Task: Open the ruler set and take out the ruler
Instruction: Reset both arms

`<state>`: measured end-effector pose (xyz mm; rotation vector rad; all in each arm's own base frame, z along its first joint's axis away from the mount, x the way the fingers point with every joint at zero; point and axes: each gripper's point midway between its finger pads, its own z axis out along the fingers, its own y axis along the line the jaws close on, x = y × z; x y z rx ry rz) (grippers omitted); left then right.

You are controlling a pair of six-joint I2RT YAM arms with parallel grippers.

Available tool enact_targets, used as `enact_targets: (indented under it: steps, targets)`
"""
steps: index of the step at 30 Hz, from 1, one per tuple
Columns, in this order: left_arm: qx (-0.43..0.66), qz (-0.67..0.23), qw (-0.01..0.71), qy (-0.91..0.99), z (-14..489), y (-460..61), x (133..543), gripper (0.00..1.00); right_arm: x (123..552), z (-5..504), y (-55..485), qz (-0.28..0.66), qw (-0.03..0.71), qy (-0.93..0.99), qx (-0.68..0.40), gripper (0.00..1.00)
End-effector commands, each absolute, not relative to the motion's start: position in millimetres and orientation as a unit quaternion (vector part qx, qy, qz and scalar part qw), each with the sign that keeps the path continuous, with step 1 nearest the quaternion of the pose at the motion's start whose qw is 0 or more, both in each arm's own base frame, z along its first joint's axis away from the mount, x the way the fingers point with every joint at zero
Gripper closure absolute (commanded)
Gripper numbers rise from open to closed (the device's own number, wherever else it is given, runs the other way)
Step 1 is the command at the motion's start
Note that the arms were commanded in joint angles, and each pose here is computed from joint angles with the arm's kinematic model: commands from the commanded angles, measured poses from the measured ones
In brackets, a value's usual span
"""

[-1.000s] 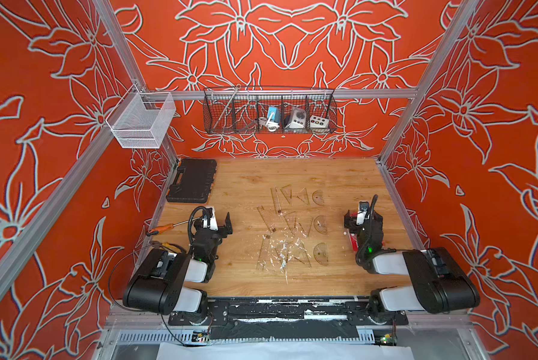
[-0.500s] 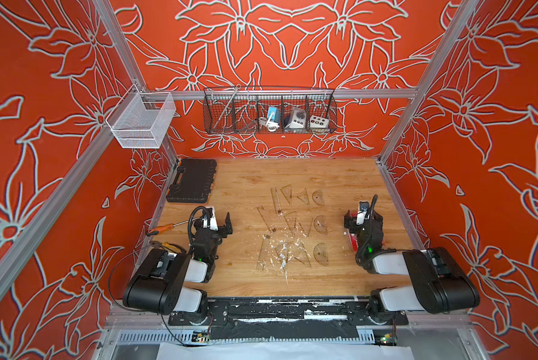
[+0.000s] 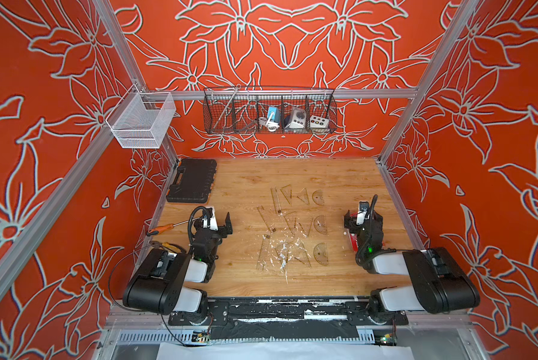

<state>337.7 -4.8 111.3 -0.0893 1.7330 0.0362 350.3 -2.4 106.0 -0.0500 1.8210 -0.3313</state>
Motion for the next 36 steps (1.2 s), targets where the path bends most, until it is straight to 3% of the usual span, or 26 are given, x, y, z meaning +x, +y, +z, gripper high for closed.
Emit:
enact_targets:
  steps: [1,36]
  targets:
    - [-0.042,0.028,0.655,0.754,119.2,-0.5,341.8,0.02,354.4,107.5,-5.4,-0.153,0.604,0.782,-0.012,0.02]
    - [-0.043,0.029,0.654,0.755,118.6,0.1,341.7,0.02,351.4,107.8,-11.9,-0.158,0.605,0.781,0.005,0.03]
